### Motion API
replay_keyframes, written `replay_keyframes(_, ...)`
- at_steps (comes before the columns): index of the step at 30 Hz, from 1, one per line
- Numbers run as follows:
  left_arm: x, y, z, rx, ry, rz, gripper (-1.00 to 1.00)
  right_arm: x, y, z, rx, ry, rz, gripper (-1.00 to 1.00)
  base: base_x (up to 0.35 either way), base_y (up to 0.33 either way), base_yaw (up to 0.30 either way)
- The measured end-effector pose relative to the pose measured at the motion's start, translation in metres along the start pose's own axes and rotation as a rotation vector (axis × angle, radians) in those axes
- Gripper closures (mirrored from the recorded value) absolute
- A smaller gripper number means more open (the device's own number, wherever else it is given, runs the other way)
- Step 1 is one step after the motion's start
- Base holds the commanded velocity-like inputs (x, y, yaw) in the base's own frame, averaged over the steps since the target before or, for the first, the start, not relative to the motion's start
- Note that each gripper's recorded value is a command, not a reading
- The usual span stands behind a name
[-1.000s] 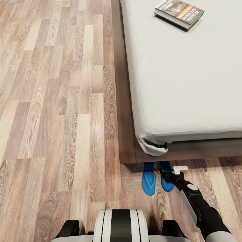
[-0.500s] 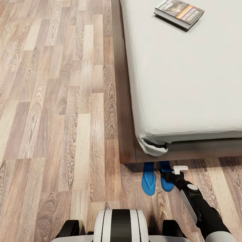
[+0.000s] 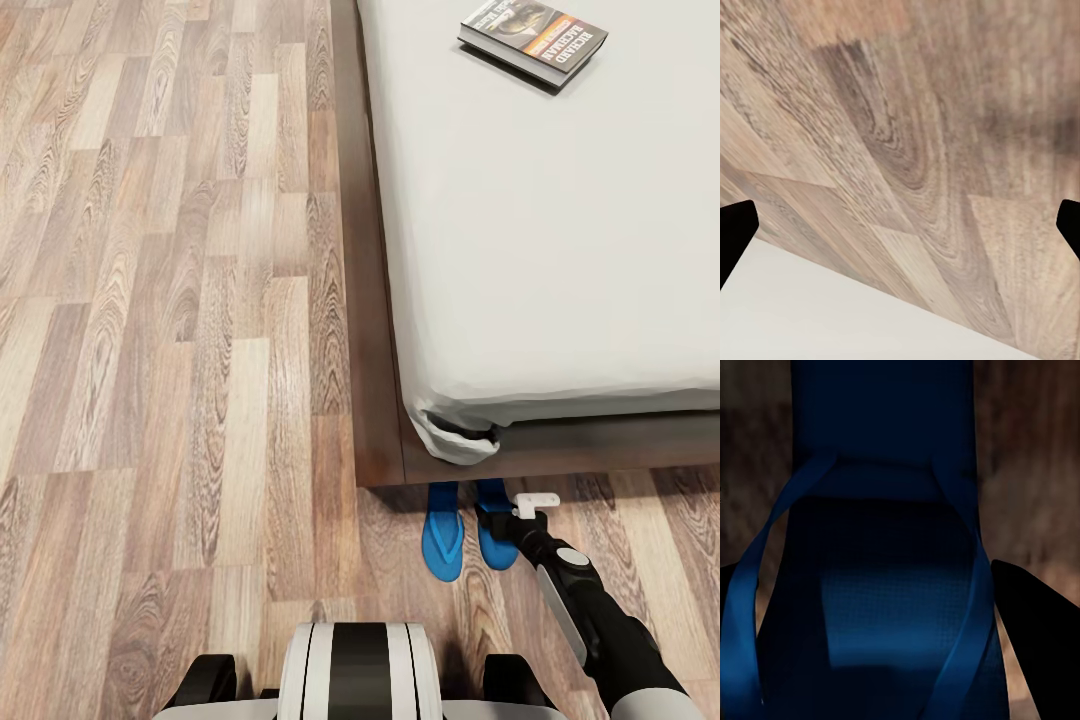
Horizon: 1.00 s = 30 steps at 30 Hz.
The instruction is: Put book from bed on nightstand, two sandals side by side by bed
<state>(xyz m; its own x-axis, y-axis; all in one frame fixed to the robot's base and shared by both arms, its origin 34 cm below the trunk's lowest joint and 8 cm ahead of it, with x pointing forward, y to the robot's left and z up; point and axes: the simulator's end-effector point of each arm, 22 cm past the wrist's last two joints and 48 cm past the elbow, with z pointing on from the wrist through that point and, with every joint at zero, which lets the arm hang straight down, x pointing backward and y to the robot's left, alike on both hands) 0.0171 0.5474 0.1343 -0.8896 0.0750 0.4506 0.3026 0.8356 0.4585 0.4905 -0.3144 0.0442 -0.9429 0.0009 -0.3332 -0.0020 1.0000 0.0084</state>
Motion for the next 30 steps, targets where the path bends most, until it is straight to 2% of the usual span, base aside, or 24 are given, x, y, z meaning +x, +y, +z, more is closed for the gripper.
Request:
replay_keyframes(7,0.000,0.000,0.000,0.000,0.000,0.000,-1.00,0.000,0.000,0.000,0.000,0.000,-0.001,1.00,0.000,0.000,0.000)
replay_keyframes(8,0.000,0.000,0.000,0.000,0.000,0.000,-1.00,0.000,0.000,0.000,0.000,0.000,-0.001,-1.00,0.000,0.000,0.000)
replay_keyframes(10,0.000,0.000,0.000,0.000,0.000,0.000,-1.00,0.011,0.007,0.002,-0.017,0.025,0.002,-1.00,0.000,0.000,0.000)
replay_keyframes(30,0.000,0.000,0.000,-0.001,0.000,0.000,-1.00,0.012,0.006,0.002,-0.015,0.026,0.000,-1.00,0.000,0.000,0.000)
